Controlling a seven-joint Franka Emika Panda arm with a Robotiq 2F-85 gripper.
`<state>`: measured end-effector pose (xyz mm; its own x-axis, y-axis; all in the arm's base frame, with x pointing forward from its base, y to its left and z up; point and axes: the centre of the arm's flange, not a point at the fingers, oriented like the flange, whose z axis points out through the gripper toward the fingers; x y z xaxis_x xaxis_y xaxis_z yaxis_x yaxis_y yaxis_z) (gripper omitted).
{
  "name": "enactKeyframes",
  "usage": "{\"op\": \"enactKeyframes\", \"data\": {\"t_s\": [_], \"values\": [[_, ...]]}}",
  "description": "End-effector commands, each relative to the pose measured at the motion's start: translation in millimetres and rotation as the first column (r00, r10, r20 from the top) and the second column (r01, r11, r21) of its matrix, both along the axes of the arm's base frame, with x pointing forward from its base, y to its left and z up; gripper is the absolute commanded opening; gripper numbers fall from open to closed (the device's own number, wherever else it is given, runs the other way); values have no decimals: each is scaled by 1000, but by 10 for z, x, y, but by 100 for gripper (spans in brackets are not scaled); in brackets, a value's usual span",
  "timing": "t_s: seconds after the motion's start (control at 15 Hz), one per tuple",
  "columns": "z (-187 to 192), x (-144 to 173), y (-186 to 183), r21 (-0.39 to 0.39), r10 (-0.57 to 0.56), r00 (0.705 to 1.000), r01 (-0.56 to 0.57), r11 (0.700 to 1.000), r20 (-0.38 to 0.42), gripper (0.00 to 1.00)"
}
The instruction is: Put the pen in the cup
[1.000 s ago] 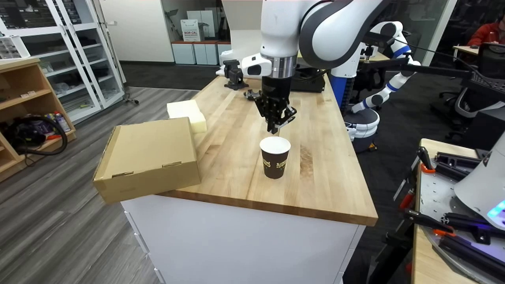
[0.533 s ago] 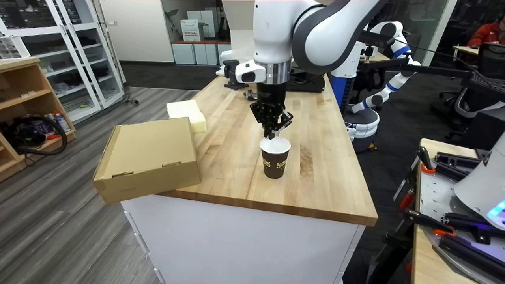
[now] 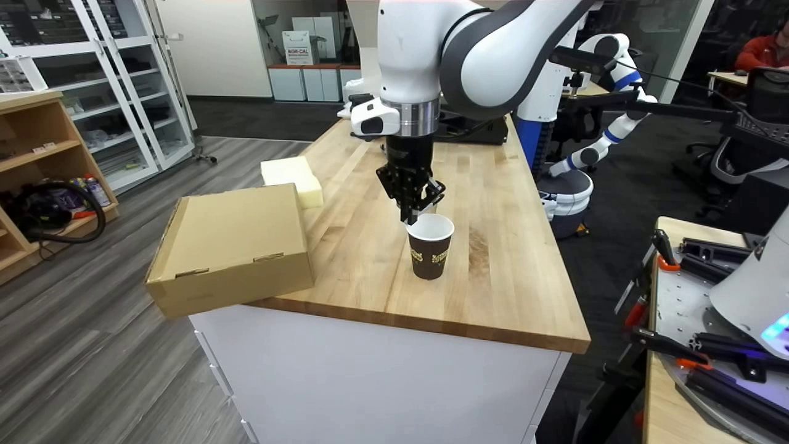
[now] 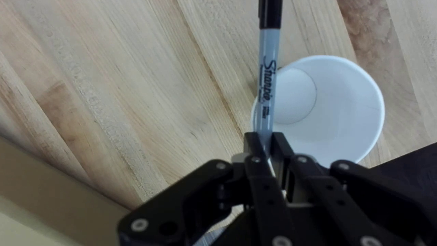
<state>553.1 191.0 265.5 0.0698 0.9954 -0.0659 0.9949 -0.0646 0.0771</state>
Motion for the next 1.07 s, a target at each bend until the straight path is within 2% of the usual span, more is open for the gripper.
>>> {"op": "enactKeyframes", "data": {"t_s": [0.0,0.67,1.0], "values": [[72,107,84,1,14,1000,-14,1000,-26,7],[182,59,402,-19,31,998,-32,999,-51,7],[268,-39,632,-18,61,998,-61,998,-20,7]]}}
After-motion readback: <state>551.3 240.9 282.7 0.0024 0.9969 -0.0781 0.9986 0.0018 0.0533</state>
